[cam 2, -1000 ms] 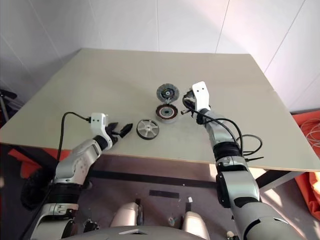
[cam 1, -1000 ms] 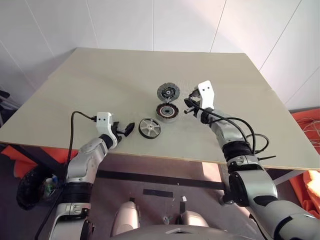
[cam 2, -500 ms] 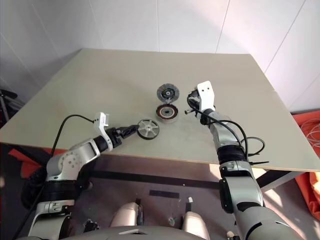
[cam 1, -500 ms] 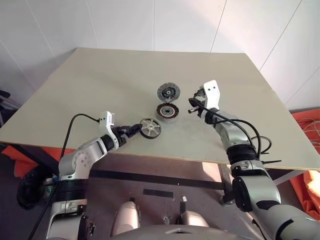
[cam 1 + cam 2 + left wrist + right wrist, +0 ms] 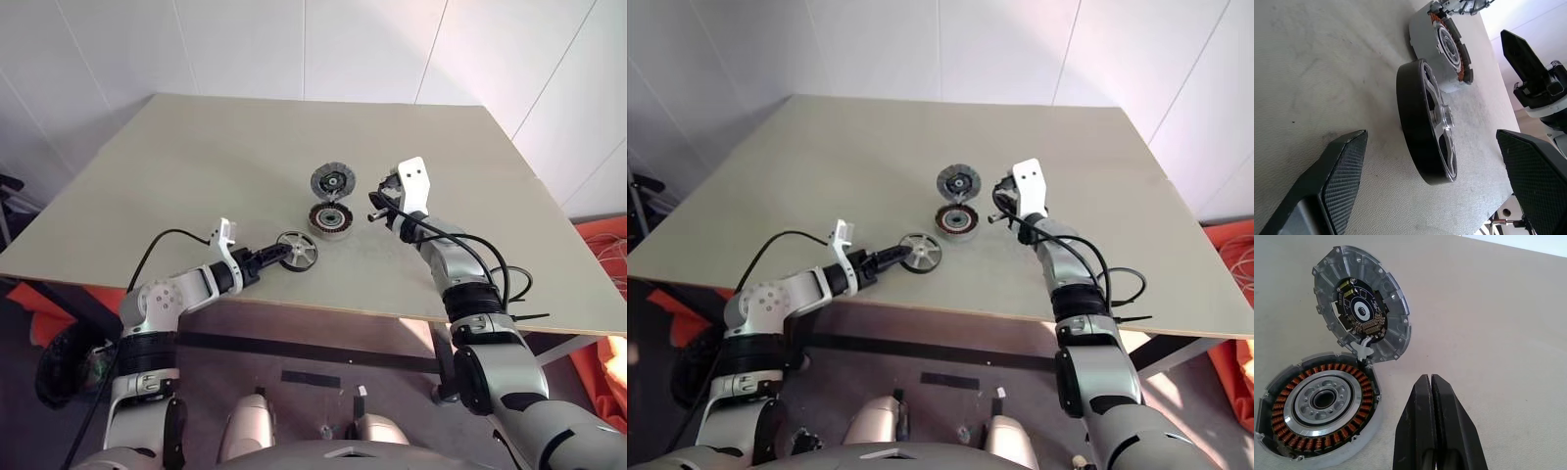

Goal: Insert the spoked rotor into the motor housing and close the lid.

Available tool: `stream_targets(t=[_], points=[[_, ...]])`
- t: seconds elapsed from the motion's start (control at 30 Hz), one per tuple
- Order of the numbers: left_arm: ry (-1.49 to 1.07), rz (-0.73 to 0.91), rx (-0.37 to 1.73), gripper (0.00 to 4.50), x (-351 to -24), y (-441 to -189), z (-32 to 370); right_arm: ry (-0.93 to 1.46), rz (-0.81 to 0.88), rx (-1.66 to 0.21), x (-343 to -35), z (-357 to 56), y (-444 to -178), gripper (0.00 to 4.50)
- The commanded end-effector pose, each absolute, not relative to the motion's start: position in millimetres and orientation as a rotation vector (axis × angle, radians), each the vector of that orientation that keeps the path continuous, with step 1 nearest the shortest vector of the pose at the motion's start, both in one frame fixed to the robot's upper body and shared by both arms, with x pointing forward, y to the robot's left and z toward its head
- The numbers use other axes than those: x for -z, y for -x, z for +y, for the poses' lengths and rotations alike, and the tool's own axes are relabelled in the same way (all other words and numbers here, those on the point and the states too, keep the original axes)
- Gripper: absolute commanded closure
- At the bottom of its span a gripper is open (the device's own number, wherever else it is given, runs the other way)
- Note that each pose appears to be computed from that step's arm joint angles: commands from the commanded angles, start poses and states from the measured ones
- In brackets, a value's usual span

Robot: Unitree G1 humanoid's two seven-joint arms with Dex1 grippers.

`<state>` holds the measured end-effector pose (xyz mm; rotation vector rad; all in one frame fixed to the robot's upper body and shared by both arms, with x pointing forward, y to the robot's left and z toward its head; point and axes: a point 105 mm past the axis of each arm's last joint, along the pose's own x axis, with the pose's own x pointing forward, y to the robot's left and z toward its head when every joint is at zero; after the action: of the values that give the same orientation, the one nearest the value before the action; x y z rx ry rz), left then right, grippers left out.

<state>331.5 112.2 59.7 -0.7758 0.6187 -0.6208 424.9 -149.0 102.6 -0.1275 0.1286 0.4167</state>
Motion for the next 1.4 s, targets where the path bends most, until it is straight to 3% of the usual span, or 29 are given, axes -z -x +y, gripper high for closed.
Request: stream_targets(t=[0.03,0.1,0.2,0.33,0.9,1.07,1.3,1.4], points=[[0.812,0.662,0.623,0.0,-50,-333,102,0.131,0.044,-0.416,-128,-147,-429,4.49],[0.831,0.672,0.623,0.0,-46,-333,99,0.131,0.044,-0.416,-128,-147,-429,4.49],[0.847,0.682,0.623,0.59,-44,-334,97,0.13,0.042,-0.416,-129,-146,-429,4.5],[0.857,0.687,0.632,1.81,-43,-333,95,0.13,0.042,-0.417,-129,-146,-429,4.5],[0.866,0.7,0.721,1.81,-48,-328,83,0.118,0.067,-0.439,-125,-150,-422,4.5],[0.862,0.699,0.732,1.81,-49,-328,82,0.095,0.141,-0.638,-118,-152,-384,4.5],[0.872,0.699,0.74,1.81,-50,-328,81,0.104,0.148,-0.947,-136,-156,-321,4.5],[0.877,0.696,0.738,1.81,-50,-331,81,0.101,0.181,-0.98,-134,-159,-311,4.5]])
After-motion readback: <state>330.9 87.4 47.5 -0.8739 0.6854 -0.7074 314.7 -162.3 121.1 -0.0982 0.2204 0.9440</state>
